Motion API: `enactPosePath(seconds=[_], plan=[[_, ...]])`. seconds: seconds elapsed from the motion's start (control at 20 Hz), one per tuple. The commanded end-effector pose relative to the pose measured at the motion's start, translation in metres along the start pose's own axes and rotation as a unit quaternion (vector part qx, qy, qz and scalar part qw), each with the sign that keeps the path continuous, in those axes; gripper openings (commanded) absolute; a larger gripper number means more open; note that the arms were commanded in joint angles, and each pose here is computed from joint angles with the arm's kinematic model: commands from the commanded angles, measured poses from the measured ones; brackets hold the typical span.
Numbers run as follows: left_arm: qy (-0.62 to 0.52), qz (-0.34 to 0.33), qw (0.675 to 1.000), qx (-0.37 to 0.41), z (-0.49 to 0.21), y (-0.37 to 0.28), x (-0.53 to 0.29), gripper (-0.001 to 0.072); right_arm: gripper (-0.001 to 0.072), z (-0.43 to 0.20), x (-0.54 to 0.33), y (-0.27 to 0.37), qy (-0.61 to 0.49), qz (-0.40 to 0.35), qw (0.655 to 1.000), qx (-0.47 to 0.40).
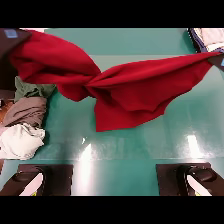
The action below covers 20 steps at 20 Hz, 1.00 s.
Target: Fold the shirts.
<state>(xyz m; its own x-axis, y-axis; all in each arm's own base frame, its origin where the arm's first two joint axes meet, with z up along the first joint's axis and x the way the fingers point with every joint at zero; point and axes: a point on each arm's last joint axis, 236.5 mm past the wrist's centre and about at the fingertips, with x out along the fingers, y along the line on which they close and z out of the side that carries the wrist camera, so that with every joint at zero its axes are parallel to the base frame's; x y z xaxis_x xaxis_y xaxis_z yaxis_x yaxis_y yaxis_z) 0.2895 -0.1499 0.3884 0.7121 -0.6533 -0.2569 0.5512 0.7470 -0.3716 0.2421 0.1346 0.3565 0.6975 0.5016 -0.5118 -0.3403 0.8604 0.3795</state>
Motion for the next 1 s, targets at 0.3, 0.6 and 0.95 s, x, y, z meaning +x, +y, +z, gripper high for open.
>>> enactPosePath(seconds=[0.3,0.6,0.95], plan=[[0.218,0.163,0.95,-0.15,-0.214,0.148,0.046,0.0026,0.0012,-0.092,0.105,-0.086,0.298,-0.098,0.95,0.001],[0.21,0.215,0.931,-0.207,-0.293,0.198,0.063,0.0027,0.0013,-0.16,0.145,-0.137,0.343,-0.121,0.93,0.061],[0.269,0.189,0.924,-0.194,-0.315,0.182,0.054,0.0481,0.0014,-0.237,0.115,-0.115,0.389,-0.08,0.913,0.095]])
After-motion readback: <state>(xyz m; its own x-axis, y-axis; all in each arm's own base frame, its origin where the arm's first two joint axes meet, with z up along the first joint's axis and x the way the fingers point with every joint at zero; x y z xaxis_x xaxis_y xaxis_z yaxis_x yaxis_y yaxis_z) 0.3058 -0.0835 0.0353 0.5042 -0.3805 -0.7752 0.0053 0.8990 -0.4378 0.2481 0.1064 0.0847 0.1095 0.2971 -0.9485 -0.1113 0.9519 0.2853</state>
